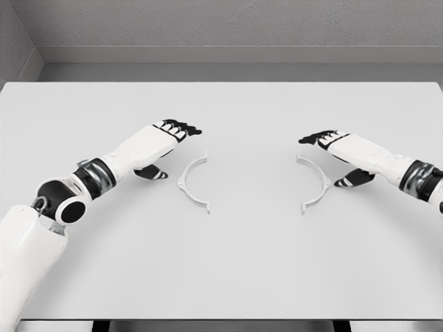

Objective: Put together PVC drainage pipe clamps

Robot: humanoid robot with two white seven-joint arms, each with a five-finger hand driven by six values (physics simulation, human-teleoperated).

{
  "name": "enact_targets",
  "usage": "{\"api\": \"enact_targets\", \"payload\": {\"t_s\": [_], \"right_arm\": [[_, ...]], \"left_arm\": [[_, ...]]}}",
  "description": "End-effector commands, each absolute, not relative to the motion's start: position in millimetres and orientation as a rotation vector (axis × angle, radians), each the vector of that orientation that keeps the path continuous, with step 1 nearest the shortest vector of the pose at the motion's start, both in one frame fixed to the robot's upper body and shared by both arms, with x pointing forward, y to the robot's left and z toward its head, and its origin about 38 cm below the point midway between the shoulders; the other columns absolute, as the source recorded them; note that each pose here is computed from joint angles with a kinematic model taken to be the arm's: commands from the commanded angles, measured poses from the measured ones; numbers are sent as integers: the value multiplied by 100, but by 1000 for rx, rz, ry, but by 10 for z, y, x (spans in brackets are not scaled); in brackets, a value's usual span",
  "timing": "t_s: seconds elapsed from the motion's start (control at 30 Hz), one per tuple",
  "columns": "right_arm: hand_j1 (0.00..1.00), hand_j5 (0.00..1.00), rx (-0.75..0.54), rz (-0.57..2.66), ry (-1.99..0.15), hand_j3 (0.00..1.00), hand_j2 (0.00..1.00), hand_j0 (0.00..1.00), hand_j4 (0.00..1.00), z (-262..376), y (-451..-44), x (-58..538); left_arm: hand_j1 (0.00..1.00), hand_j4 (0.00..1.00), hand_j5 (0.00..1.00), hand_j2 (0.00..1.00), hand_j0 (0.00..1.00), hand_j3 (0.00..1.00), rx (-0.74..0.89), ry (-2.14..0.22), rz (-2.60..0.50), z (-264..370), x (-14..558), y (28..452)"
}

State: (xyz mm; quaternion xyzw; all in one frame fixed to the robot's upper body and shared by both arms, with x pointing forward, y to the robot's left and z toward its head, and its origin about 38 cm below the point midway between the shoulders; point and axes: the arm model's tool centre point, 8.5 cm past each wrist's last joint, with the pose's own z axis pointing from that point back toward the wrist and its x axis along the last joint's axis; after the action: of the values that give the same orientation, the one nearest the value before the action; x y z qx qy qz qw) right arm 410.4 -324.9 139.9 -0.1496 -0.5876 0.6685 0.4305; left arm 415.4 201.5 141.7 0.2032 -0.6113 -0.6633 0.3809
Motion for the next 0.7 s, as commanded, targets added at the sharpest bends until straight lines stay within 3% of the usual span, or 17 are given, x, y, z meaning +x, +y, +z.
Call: {"api": "enact_targets", "payload": {"t_s": [0.0,0.67], "right_arm": [[100,100,-368,1660,-1472,100,100,100,100,1400,-3238,4105],[100,100,-352,1653,-1494,100,100,100,100,1389,-3148,4108]], "left_arm": [[100,100,100,100,100,100,512,-1565,-1697,1417,4142,1989],[100,100,100,100,100,100,484,-1547,-1731,1329,4122,1881]]}}
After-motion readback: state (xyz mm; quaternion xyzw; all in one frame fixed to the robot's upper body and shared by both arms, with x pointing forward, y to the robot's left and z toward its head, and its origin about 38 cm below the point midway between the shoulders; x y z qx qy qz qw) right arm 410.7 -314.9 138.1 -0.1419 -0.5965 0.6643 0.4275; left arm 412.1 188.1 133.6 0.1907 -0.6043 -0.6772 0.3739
